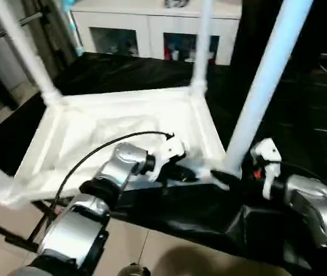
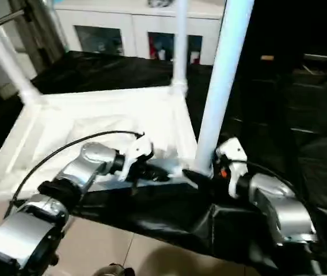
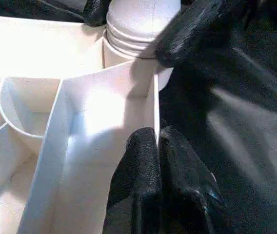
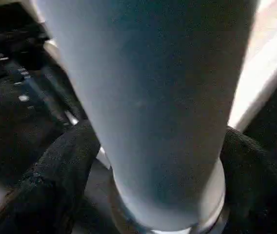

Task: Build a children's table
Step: Rotate leg to tighten

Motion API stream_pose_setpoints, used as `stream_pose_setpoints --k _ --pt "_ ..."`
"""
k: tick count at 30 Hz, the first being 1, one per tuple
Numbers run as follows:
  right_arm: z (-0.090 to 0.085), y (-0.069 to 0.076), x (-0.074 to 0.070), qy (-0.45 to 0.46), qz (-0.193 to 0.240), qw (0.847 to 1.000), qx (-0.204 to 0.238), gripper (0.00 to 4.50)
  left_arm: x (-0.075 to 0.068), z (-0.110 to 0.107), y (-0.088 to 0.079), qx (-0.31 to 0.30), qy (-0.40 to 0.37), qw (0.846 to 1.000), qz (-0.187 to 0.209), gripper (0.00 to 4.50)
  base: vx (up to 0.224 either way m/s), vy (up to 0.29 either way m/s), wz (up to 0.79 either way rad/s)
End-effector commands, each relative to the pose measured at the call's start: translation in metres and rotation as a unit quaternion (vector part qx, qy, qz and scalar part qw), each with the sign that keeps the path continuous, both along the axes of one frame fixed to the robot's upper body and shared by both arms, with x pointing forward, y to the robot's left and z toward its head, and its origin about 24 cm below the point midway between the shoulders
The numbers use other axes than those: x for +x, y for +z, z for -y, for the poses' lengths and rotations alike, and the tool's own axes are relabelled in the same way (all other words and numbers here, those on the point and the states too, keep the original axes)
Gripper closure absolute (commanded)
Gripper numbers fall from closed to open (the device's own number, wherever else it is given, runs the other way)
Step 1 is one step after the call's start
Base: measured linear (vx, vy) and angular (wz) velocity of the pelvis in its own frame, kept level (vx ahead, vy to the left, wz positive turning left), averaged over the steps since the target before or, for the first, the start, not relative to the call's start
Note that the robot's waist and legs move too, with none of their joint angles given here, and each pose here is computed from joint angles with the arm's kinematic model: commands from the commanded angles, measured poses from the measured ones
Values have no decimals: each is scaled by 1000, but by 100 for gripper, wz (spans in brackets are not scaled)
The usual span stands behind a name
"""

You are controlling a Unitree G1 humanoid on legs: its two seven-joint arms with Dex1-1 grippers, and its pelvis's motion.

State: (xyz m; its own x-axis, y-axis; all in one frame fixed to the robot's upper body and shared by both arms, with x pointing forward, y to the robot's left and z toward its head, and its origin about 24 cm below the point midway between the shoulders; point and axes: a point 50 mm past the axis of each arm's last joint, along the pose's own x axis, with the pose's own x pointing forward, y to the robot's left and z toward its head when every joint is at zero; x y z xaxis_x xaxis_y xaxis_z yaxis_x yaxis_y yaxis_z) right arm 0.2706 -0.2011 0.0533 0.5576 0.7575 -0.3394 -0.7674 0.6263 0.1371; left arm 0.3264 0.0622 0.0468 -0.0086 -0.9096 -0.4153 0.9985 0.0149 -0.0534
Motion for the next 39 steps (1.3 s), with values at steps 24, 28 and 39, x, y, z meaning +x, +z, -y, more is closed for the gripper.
stream_pose_setpoints --k 24,28,39 --pt "-36 -35 19 -159 -36 986 -13 183 12 40 21 -32 75 995 54 450 0 0 0" --pt "-41 -42 30 -237 -32 971 -26 183 17 50 24 -37 125 989 65 450 0 0 0" --pt "-76 -30 33 -155 -6 988 20 93 15 59 23 -49 130 988 63 450 0 0 0"
